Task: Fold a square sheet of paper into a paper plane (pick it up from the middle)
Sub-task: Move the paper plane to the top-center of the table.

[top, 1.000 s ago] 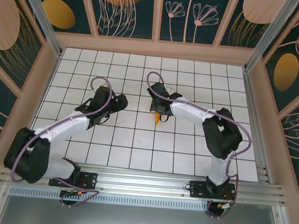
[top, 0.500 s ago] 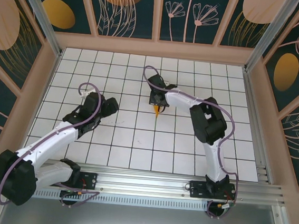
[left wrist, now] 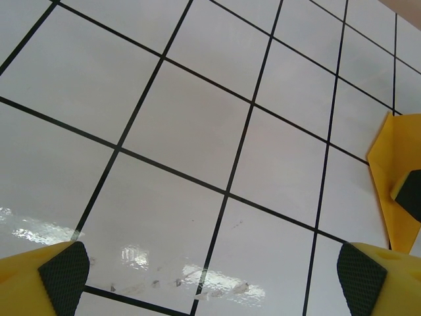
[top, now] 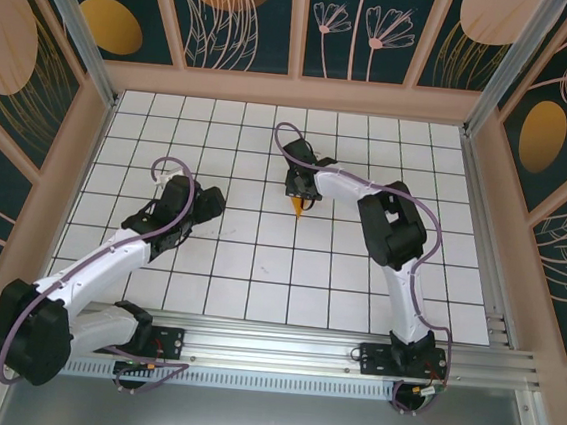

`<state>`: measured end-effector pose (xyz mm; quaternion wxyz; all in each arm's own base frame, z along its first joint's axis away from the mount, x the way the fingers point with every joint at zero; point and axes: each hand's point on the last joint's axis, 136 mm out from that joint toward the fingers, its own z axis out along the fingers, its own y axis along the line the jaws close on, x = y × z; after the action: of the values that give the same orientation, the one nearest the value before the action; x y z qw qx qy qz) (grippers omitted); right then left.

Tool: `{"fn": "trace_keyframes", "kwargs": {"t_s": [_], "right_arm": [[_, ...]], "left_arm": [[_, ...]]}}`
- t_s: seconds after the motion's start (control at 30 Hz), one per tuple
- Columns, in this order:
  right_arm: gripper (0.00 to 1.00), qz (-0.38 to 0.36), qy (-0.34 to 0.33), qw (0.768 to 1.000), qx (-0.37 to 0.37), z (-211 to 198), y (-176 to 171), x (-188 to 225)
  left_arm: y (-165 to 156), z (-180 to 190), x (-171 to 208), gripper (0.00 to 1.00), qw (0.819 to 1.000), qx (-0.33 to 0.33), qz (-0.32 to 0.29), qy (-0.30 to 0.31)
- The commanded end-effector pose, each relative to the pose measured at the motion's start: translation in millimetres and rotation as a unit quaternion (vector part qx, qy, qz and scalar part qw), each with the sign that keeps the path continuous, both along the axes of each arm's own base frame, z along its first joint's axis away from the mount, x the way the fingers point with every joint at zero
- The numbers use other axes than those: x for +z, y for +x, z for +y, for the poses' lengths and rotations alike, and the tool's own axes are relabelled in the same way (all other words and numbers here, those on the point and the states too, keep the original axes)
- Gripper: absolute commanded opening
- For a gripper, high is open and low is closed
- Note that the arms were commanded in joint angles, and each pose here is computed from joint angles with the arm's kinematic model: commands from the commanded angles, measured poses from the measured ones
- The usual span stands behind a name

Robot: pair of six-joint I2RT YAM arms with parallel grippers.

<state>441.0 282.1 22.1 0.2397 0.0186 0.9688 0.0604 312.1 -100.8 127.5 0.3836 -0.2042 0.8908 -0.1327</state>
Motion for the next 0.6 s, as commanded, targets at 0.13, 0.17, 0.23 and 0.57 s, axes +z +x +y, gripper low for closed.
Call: {"fn": "trace_keyframes", "kwargs": {"t_s": [0.13,0.17,0.23,0.57], "right_arm": [[0.14,0.027,-0.009,1.0,-0.002,0.7,-7.6,-21.6],[0.14,0.024,-0.01,1.0,-0.002,1.5,-6.7,-18.2],[0.15,0.013,-0.011,1.0,0.0,5.1,-3.2,-5.4],[0.55,-0.089,0.043,0.995,-0.019,5.6,10.7,137.2]], "left_arm": [[-2.4,2.1,-7.8,0.99,1.0,-0.007,0.01,0.012],[-2.2,2.0,-7.4,0.99,1.0,-0.007,0.009,0.012],[-1.8,1.8,-5.2,0.98,1.0,-0.007,0.007,0.011],[10.6,2.4,32.1,0.99,0.999,0.004,-0.034,0.008]]}}
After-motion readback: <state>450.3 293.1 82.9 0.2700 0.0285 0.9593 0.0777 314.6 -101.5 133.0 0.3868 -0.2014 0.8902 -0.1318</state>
